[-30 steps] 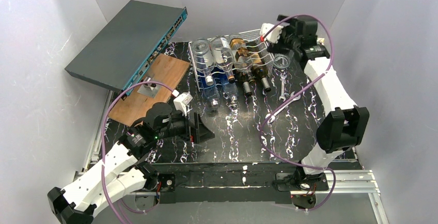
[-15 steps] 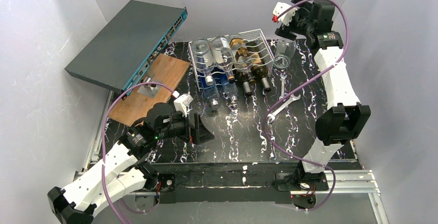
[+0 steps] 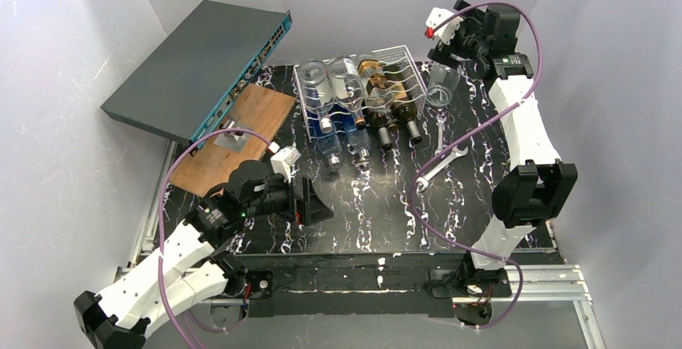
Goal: Take the wine bottle off the wine rack
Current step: Pick up the wine bottle from the wine rack.
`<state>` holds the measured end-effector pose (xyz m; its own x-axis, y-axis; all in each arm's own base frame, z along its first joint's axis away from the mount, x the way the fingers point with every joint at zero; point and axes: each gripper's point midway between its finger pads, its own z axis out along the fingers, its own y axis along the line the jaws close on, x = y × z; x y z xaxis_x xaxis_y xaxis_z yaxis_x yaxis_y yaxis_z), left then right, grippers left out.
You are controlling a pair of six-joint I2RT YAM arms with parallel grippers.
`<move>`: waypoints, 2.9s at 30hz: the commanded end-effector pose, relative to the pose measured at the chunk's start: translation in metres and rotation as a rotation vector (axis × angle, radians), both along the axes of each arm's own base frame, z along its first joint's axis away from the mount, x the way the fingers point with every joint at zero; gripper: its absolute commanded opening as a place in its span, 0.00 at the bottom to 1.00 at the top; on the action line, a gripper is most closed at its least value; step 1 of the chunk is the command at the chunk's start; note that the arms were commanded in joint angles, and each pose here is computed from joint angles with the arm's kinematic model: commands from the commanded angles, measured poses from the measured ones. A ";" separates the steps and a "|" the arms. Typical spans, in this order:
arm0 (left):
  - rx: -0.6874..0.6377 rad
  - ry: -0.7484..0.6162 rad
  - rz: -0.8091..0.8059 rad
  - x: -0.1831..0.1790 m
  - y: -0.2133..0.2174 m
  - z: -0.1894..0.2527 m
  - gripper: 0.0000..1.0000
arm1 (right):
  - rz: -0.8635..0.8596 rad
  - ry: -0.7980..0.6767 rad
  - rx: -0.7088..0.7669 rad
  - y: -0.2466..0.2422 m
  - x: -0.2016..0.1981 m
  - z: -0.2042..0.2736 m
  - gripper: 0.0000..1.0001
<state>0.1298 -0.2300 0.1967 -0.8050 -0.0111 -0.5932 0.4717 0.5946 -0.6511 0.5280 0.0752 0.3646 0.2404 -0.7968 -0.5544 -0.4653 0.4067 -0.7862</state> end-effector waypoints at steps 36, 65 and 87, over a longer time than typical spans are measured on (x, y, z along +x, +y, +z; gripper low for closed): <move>0.001 -0.072 -0.016 0.006 -0.001 0.028 0.99 | 0.169 0.084 0.375 0.078 -0.046 0.066 0.98; 0.490 -0.219 0.512 0.154 -0.003 0.057 0.99 | -0.170 0.570 0.846 0.029 -0.215 -0.096 0.98; 0.683 -0.270 0.742 0.284 -0.008 0.012 0.72 | -0.164 0.627 0.930 0.010 -0.225 -0.150 0.98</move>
